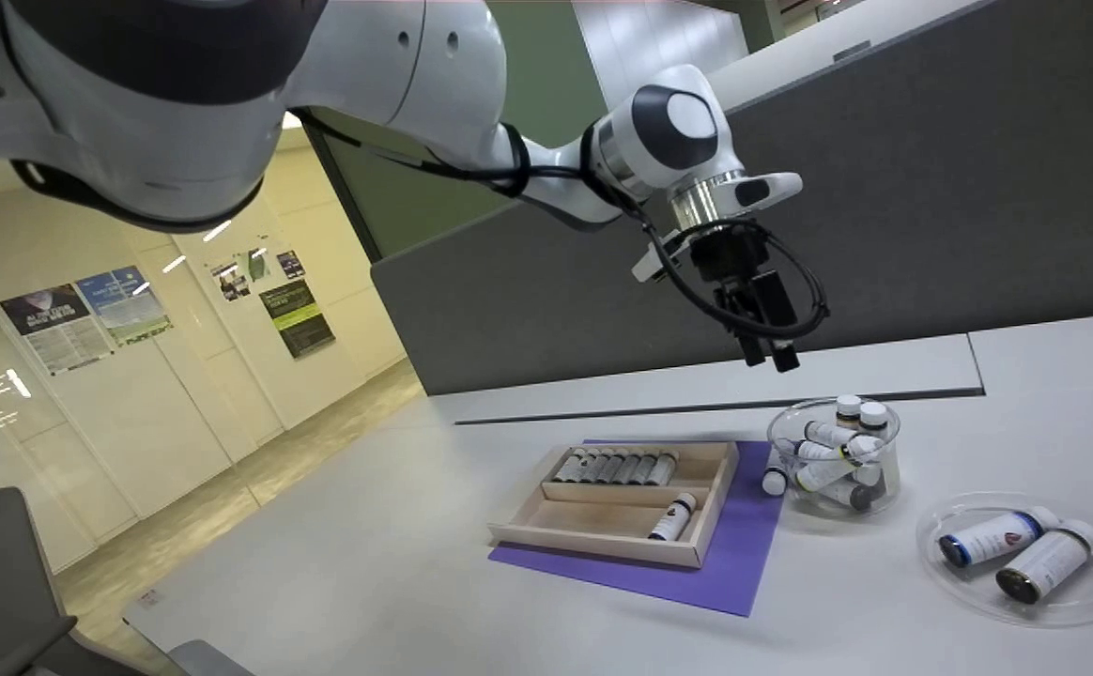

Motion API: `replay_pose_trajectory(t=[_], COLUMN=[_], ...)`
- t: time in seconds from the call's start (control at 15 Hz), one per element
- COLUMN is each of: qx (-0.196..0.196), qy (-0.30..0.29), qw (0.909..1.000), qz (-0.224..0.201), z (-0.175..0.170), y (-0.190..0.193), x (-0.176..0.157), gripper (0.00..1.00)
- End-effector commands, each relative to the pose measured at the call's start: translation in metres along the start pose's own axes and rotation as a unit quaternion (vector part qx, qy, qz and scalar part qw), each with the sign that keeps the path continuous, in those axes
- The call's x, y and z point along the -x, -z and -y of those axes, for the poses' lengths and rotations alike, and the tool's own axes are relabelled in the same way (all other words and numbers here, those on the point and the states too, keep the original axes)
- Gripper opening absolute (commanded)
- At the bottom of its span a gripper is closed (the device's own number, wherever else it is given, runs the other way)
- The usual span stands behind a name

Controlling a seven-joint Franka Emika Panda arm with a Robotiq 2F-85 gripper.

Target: Remove the bottle from the bowl and put it on the table

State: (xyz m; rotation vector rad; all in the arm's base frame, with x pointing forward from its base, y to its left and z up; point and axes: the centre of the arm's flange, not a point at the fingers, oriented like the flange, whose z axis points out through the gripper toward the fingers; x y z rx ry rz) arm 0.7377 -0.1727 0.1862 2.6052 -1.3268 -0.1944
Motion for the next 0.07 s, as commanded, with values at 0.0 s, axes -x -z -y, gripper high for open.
replay_pose_trajectory(t=[0.0], qx=[0.0], qy=[0.0], qw=[1.0], qz=[0.001], z=[0.0001], y=[-0.0008], x=[0.0004], gripper=[1.0])
